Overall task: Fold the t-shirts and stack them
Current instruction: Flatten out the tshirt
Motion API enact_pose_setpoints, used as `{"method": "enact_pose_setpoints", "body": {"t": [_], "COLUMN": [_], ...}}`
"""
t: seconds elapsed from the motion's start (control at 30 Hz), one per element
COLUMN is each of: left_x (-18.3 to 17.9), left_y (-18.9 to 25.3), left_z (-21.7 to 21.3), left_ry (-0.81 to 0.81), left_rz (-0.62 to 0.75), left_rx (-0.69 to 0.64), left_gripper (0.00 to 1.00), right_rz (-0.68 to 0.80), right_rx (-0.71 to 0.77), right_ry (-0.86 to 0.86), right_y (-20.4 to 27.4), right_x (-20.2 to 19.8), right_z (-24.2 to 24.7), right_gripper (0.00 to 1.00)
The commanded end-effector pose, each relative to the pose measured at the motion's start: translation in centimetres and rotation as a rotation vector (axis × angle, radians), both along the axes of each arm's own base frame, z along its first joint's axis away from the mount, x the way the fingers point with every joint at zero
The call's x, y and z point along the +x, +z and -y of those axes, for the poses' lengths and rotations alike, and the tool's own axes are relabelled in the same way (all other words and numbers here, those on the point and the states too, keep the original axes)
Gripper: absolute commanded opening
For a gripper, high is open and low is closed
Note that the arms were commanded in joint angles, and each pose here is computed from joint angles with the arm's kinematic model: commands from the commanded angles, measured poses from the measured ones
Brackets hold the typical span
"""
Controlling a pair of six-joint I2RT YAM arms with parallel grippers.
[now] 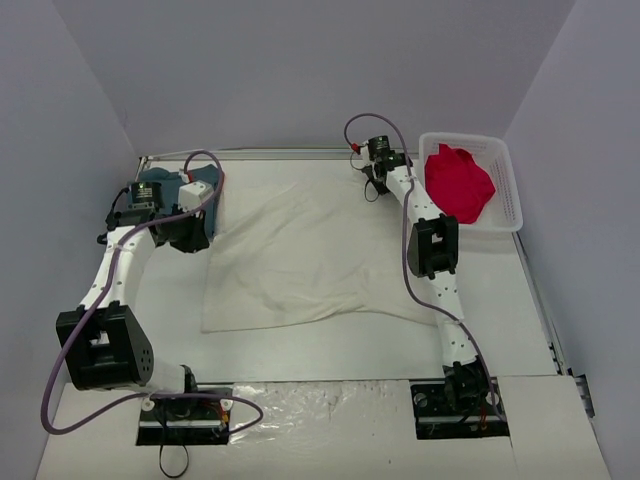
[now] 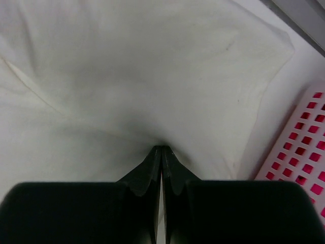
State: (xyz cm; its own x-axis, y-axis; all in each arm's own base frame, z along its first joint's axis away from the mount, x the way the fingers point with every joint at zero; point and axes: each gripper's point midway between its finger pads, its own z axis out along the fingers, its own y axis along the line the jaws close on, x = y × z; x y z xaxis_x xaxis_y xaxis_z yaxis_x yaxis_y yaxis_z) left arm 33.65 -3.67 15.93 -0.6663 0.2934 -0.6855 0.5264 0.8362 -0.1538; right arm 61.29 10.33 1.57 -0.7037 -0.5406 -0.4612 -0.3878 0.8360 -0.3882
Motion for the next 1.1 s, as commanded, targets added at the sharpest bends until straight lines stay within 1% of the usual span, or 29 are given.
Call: {"method": "enact_pose_setpoints", "body": {"t": [0.0, 0.3, 0.43, 0.47, 0.5, 0.53, 0.57, 0.6, 0.63, 0.67, 0.7, 0.73, 0.77, 0.8, 0.83, 0.87, 0.9, 0.93, 0.97, 1.0, 1.03, 1.07], "left_x": [0.9, 1.3, 1.1, 1.1, 1.1, 1.1, 1.1, 1.0, 1.0, 0.9, 0.9, 0.9, 0.9, 0.8, 0.8, 0.8, 0.7, 0.7, 0.6, 0.3, 0.2, -0.1], "left_y": [0.8, -0.4, -0.8, -0.8, -0.8, -0.8, -0.9, -1.0, -1.0, -1.1, -1.1, -1.0, -1.0, -0.9, -0.6, -0.3, -0.2, 0.0, 0.4, 0.3, 0.3, 0.3], "left_z": [0.0, 0.4, 0.3, 0.4, 0.5, 0.5, 0.5, 0.6, 0.6, 0.6, 0.7, 0.7, 0.7, 0.8, 0.8, 0.8, 0.8, 0.8, 0.9, 1.1, 1.2, 1.4], "left_ry": [0.017, 0.003, 0.003, 0.002, -0.001, -0.002, -0.003, -0.005, -0.008, -0.008, -0.011, -0.014, -0.014, -0.014, -0.014, -0.015, -0.014, -0.017, -0.019, -0.025, -0.037, -0.049], "left_rz": [0.023, -0.03, -0.033, -0.032, -0.034, -0.035, -0.037, -0.04, -0.039, -0.042, -0.039, -0.037, -0.035, -0.032, -0.025, -0.014, -0.01, -0.002, 0.009, 0.008, 0.014, 0.011], "left_rx": [-0.002, 0.008, 0.018, 0.016, 0.014, 0.013, 0.015, 0.014, 0.017, 0.016, 0.017, 0.016, 0.016, 0.016, 0.015, 0.015, 0.015, 0.016, 0.013, 0.005, 0.004, 0.002], "left_gripper": [0.03, 0.02, 0.03, 0.02, 0.02, 0.02, 0.02, 0.02, 0.02, 0.02, 0.02, 0.02, 0.02, 0.02, 0.02, 0.02, 0.02, 0.02, 0.02, 0.02, 0.02, 0.02], "right_rz": [-0.112, -0.043, 0.0, 0.025, 0.024, 0.055, 0.098, 0.097, 0.124, 0.168, 0.186, 0.188, 0.239, 0.253, 0.238, 0.282, 0.292, 0.269, 0.31, 0.314, 0.301, 0.285], "right_rx": [-0.089, -0.121, -0.11, -0.097, -0.082, -0.065, -0.049, -0.039, -0.024, -0.004, 0.009, 0.015, 0.03, 0.038, 0.038, 0.065, 0.076, 0.078, 0.108, 0.127, 0.131, 0.139], "right_ry": [-0.089, -0.072, -0.058, -0.053, -0.041, -0.032, -0.025, -0.012, -0.001, 0.006, 0.014, 0.025, 0.042, 0.051, 0.055, 0.063, 0.067, 0.07, 0.062, 0.064, 0.064, 0.067], "right_y": [-5.6, -6.1, -5.4, -4.3, -4.1, -3.3, -0.7, -0.4, 1.0, 4.0, 5.4, 6.3, 10.0, 11.3, 11.5, 14.8, 15.9, 15.8, 18.8, 20.3, 20.5, 21.0], "right_x": [-1.5, 0.4, 1.4, 1.8, 1.7, 2.1, 2.6, 2.3, 2.4, 2.6, 2.5, 2.0, 1.7, 1.2, 0.3, -0.4, -1.0, -2.1, -3.1, -4.7, -5.6, -7.5], "right_z": [4.6, 4.7, 4.0, 3.7, 3.3, 2.7, 2.2, 1.7, 0.8, 0.2, -0.3, -0.8, -1.8, -2.3, -2.4, -3.0, -3.2, -3.2, -3.1, -2.8, -2.5, -2.0], "right_gripper": [0.0, 0.0, 0.0, 0.0, 0.0, 0.04, 0.08, 0.08, 0.08, 0.09, 0.1, 0.14, 0.16, 0.21, 0.32, 0.35, 0.39, 0.48, 0.5, 0.51, 0.51, 0.51]}}
